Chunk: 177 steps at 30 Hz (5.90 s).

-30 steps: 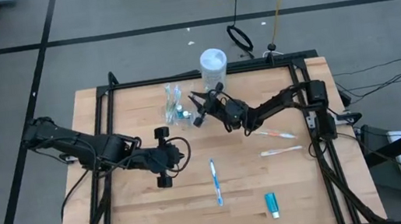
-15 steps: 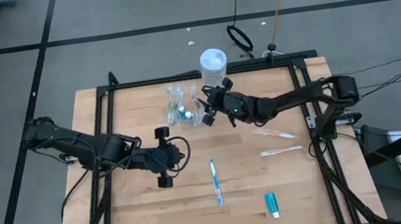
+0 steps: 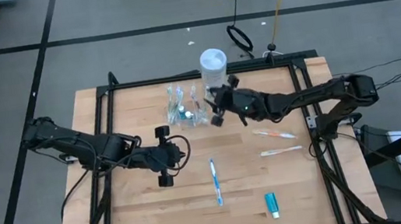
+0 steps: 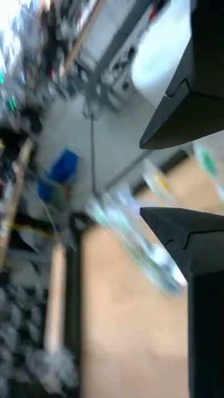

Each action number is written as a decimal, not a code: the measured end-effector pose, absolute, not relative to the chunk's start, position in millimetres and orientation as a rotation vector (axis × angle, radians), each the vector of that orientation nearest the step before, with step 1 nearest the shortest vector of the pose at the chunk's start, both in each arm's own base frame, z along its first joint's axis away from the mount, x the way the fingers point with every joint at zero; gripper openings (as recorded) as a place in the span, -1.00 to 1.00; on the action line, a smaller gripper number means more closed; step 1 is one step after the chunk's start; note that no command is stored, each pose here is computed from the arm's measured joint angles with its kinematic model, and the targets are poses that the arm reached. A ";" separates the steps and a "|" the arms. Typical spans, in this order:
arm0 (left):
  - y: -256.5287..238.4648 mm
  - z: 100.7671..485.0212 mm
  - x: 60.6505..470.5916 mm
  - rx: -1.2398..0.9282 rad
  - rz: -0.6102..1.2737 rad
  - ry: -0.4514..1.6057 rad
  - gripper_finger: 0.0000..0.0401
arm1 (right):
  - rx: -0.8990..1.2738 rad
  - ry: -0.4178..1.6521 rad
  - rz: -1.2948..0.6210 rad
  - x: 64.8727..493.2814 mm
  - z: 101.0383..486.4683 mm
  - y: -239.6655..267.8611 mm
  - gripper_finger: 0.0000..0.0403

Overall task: Pick & Place toothbrushing station
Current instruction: Put the blue toothbrush into the transparent organizer

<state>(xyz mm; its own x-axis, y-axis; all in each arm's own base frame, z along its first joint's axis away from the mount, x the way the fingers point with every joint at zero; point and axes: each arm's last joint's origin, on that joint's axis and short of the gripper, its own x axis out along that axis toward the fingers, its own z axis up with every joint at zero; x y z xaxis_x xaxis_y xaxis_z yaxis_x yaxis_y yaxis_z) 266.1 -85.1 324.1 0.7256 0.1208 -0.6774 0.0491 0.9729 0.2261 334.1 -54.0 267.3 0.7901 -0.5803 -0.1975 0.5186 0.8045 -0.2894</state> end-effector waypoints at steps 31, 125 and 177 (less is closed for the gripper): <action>-112.1 232.1 345.3 0.410 -0.219 0.819 -0.89 | 0.005 0.922 -0.262 204.8 232.9 43.0 -0.28; 52.0 213.0 238.8 0.218 0.427 -0.041 -0.95 | 0.198 0.649 -0.043 193.6 237.9 45.1 -0.28; 73.8 159.6 239.8 0.120 0.643 0.094 -0.98 | -0.153 0.352 0.037 209.4 263.1 38.8 -0.28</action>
<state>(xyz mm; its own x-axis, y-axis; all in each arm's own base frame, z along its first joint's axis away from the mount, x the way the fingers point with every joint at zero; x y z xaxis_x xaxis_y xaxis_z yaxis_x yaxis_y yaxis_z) 239.8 73.8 159.6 0.7961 0.6030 -0.0503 -0.5921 0.7934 0.1410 209.4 38.8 263.1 0.9381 0.0092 -0.3464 -0.0625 0.9878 -0.1430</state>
